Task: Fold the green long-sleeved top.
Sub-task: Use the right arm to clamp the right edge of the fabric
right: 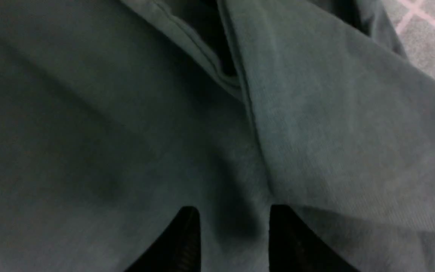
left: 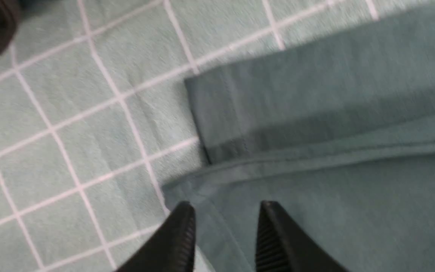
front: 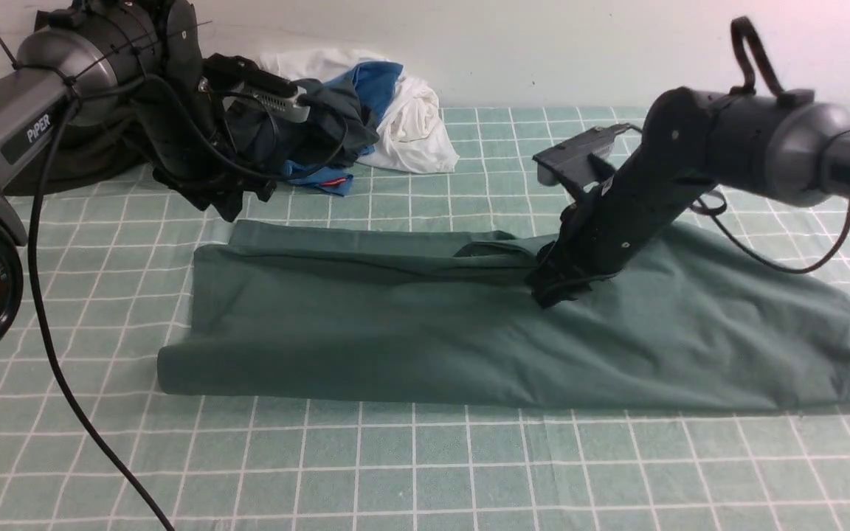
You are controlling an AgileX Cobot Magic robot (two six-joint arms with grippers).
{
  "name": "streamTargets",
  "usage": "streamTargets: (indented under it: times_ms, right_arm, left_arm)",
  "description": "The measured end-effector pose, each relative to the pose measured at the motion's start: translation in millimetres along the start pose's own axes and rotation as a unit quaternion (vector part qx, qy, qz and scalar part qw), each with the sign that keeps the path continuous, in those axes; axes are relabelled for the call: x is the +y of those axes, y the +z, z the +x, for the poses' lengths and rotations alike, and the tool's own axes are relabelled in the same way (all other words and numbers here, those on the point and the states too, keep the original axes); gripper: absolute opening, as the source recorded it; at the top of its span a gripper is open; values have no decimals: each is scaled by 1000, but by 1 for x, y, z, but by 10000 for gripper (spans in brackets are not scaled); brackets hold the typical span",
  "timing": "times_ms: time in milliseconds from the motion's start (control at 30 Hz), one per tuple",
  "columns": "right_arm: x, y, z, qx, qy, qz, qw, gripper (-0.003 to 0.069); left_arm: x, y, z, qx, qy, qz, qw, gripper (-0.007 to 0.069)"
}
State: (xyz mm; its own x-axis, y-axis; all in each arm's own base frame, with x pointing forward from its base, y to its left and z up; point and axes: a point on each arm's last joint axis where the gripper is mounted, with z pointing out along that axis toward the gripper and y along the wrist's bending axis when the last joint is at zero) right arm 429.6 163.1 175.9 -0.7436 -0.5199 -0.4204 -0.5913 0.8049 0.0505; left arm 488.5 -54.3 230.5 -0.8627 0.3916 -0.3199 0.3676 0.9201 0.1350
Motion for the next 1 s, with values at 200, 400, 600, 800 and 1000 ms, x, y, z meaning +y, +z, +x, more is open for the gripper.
streamTargets:
  times_ms: [200,400,600,800,1000]
  right_arm:
    - [-19,15,-11,-85,22,62,994,201]
    - [-71,7,-17,-191,114,132,966,181]
    - [-104,-34,-21,-178,173,144,958,177]
    - [-94,-113,-29,-133,128,165,969,174]
    - [-76,-159,-1,-19,121,168,978,174]
  left_arm:
    - [-4,0,0,0,11,21,1000,36]
    - [-7,0,2,12,11,39,999,-3]
    - [-13,-1,5,30,16,65,997,-3]
    - [-42,-12,6,34,40,82,995,-3]
    - [-89,-16,47,104,77,118,985,-3]
